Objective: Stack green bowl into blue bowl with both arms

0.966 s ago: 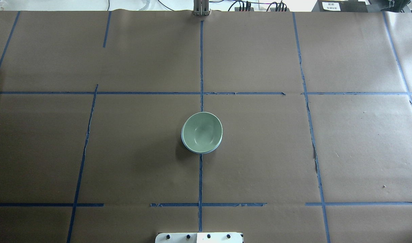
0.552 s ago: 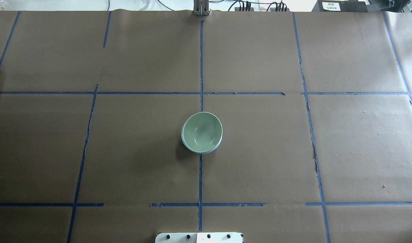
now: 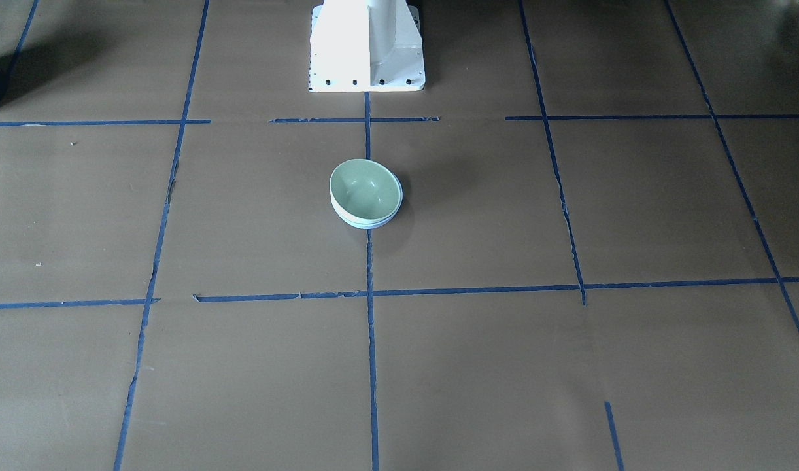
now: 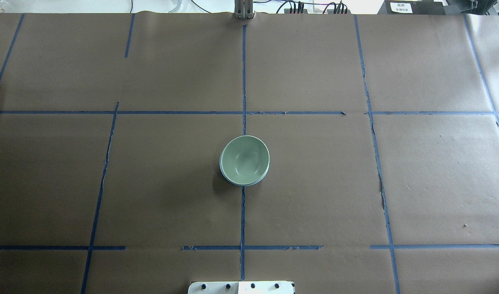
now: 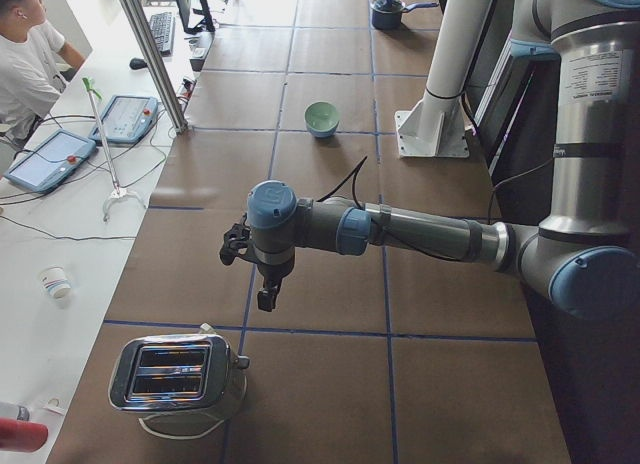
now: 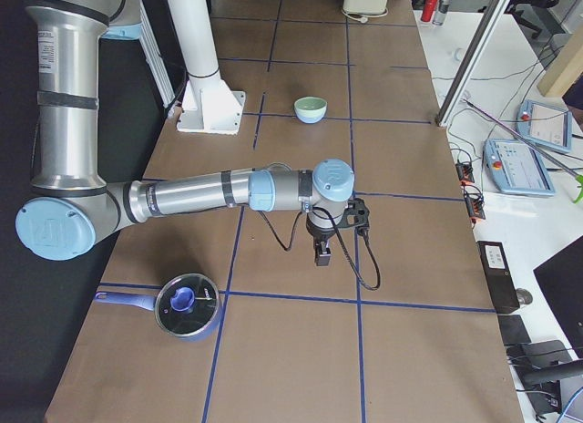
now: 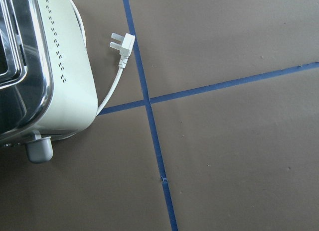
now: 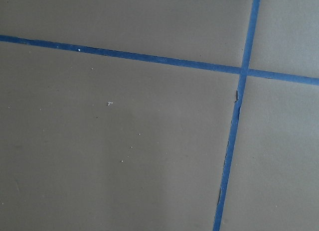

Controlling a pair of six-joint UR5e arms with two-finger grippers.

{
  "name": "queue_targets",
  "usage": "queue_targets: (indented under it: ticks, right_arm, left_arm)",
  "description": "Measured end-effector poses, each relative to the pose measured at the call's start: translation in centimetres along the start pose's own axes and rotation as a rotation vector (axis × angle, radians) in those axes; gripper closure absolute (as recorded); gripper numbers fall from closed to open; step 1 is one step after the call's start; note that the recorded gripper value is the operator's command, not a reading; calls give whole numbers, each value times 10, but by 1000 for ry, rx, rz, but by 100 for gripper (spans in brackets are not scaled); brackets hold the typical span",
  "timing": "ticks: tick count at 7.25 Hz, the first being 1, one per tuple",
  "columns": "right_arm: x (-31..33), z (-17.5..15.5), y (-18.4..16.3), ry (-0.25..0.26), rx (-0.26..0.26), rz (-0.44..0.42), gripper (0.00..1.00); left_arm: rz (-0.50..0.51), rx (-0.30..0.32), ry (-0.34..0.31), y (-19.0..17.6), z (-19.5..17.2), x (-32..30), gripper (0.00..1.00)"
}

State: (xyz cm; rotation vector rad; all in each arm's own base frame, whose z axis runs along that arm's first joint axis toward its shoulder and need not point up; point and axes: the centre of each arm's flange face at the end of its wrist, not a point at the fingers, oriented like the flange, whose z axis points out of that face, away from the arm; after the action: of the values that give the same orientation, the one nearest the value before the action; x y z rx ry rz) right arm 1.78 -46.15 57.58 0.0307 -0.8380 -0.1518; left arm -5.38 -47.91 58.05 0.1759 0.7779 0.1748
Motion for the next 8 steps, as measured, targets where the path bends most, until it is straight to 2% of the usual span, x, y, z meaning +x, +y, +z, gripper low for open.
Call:
queue_targets:
  ticks: [8]
  right_arm:
    - [-8,4,-3,-4,2,-29,0]
  left_arm:
    - [-2,-34,9,0,16,2,0]
